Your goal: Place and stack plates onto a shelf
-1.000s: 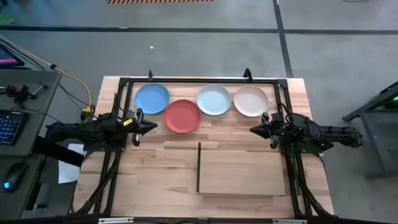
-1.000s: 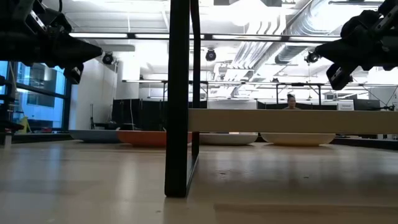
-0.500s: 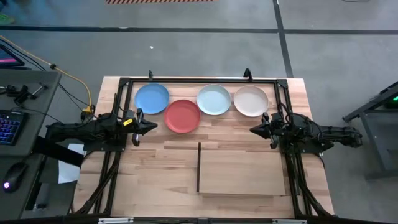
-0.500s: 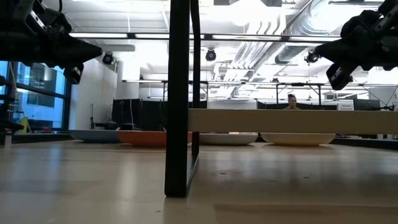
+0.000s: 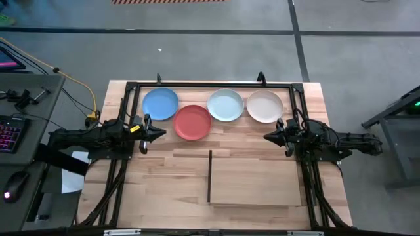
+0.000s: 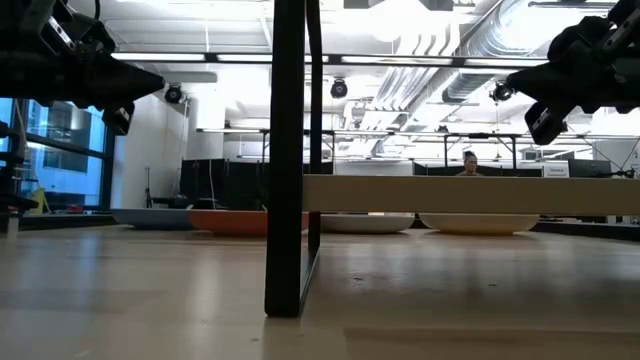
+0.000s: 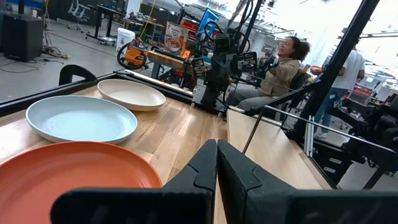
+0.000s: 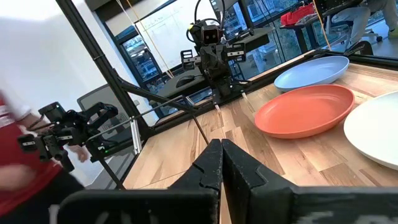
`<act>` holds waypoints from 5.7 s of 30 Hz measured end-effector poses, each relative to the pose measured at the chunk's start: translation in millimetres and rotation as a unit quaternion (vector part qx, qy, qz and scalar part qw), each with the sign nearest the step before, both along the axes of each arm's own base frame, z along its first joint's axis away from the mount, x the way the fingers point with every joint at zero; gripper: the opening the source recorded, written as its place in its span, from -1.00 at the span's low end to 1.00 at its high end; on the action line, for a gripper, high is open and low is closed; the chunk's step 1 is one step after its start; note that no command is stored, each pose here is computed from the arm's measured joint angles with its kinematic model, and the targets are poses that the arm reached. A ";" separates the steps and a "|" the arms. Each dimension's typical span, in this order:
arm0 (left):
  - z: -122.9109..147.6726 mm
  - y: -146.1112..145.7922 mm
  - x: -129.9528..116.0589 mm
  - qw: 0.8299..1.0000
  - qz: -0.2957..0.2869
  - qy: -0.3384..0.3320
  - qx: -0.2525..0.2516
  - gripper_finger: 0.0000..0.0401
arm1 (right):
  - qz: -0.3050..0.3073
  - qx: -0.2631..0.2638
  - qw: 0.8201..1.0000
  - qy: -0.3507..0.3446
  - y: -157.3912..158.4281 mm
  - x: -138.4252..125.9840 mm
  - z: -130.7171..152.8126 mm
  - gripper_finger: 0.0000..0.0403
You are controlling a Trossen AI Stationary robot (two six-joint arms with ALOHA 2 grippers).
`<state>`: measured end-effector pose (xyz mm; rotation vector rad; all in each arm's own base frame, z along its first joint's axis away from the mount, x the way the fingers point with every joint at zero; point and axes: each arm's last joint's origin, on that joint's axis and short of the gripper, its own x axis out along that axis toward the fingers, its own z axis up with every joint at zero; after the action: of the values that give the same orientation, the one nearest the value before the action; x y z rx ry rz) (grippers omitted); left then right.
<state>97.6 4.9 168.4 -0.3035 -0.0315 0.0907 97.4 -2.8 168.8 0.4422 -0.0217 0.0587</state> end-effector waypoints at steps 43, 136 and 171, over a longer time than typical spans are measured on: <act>0.0 0.0 0.0 1.000 0.000 0.000 0.000 -0.98 | 0.000 0.000 1.000 0.000 0.0 0.0 0.0 -1.00; 0.0 0.0 0.0 1.000 0.000 0.000 0.000 -0.98 | -0.309 0.260 0.889 -0.216 -22.7 30.5 80.6 -0.97; 0.0 0.0 0.0 1.000 0.000 0.000 0.000 -0.98 | -0.449 0.526 0.698 0.185 -98.8 179.6 -53.4 -0.06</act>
<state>97.6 4.9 168.4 -0.3035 -0.0317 0.0906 277.0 -101.6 115.4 1.5584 0.1374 -1.0834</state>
